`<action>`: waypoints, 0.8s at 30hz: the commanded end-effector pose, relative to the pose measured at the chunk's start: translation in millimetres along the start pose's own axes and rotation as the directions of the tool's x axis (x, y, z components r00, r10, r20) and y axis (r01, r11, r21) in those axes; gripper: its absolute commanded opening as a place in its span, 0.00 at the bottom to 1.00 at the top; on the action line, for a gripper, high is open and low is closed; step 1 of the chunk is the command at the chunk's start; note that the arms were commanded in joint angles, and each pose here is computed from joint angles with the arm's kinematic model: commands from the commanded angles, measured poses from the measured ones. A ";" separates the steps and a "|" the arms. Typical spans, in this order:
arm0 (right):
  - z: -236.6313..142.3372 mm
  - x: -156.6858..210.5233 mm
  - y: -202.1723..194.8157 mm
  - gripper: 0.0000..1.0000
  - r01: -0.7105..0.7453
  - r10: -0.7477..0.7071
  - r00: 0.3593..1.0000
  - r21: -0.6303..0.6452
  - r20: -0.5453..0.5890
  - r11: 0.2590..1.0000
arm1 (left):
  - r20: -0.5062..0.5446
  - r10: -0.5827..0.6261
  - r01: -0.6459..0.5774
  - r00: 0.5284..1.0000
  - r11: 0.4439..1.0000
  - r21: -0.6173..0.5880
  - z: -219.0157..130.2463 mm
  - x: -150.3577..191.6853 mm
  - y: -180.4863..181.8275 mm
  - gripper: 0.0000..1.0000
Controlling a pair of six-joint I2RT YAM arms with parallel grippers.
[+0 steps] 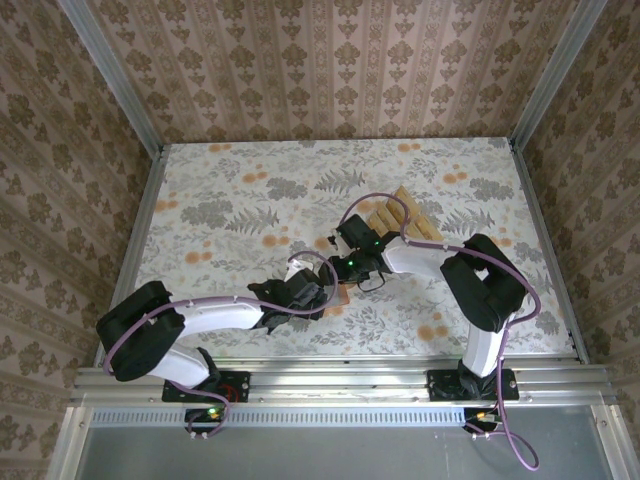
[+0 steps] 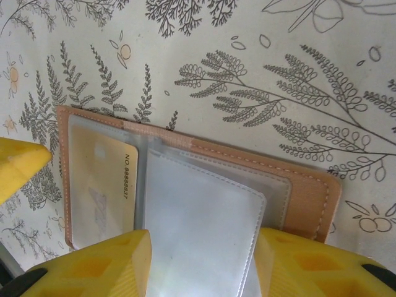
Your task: Put the credit cards into the card holder
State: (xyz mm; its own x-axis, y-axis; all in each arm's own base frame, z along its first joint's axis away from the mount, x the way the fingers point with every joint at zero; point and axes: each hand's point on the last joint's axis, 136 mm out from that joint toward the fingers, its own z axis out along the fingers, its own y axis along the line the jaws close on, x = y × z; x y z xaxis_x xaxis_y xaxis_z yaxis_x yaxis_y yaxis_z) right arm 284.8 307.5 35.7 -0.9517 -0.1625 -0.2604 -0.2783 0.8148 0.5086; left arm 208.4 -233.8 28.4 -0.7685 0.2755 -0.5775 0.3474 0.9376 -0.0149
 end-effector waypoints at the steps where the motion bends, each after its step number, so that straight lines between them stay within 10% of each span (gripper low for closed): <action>1: 1.1 5.7 11.5 0.49 0.010 -0.011 1.000 -0.038 -0.025 0.999 | 0.007 -0.008 0.008 1.000 1.000 -0.008 -1.1 0.5 1.3 1.00; 24: 3.2 4.5 73.9 0.56 0.061 -0.065 0.997 -0.090 -0.047 0.994 | 0.170 -0.282 0.295 0.944 0.954 -0.057 -69.2 -22.8 93.2 1.00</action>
State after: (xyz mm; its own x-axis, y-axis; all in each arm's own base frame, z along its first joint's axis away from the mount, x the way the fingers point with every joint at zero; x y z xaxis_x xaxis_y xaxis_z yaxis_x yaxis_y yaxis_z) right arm 267.1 359.8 75.9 -0.9251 -0.2299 -0.3022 -0.3676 0.7419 0.5608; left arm 227.9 -154.2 105.5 -0.7061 -0.0304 -0.7075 0.1135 0.9813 -0.1555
